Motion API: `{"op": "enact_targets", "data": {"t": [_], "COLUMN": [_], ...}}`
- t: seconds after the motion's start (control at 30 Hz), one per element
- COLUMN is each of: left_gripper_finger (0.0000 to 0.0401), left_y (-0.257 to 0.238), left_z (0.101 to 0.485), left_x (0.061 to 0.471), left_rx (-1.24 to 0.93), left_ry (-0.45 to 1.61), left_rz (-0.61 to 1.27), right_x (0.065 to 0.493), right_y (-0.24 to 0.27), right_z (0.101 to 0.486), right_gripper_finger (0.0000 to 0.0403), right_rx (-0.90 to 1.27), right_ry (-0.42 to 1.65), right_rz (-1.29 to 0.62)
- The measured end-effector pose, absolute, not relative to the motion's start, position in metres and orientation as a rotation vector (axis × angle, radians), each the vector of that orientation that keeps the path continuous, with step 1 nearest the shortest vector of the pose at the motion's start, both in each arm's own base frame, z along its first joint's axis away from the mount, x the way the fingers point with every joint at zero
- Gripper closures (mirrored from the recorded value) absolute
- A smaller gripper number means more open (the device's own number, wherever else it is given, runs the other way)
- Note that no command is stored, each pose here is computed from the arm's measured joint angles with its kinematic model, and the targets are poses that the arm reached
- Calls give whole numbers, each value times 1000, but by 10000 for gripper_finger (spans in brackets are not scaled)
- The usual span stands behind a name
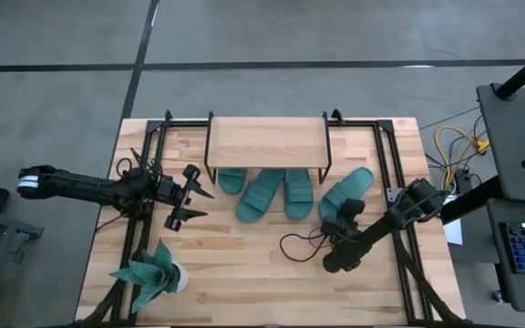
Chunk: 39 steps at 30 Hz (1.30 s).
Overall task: Pick and place slides into the shelf
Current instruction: Put the blue slipper on the shelf
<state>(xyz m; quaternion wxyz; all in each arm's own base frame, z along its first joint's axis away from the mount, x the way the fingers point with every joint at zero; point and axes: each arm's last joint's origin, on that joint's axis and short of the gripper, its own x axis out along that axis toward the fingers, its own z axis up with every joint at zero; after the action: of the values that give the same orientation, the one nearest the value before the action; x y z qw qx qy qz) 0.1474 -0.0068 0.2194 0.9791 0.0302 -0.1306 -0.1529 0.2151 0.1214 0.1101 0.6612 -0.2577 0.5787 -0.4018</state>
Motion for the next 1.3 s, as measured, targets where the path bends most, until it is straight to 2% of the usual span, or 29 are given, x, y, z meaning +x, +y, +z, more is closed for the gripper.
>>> {"op": "enact_targets", "data": {"t": [0.43, 0.77, 1.03, 1.3], "left_gripper_finger": [190, 190, 190, 190], "left_y": [-7, -7, -7, -7], "left_z": [219, 219, 219, 219], "left_x": [147, 147, 147, 147], "left_rx": [61, 61, 61, 61], "left_ry": [-264, -263, -264, -263], "left_rz": [-307, -307, -307, -307], "right_x": [211, 213, 214, 224], "right_y": [113, 109, 109, 117], "right_z": [106, 107, 108, 128], "right_gripper_finger": [306, 388, 391, 391], "right_rx": [-562, -563, -585, -604], "right_ry": [1238, 1252, 1269, 1310], "right_rz": [-984, -992, -979, -986]}}
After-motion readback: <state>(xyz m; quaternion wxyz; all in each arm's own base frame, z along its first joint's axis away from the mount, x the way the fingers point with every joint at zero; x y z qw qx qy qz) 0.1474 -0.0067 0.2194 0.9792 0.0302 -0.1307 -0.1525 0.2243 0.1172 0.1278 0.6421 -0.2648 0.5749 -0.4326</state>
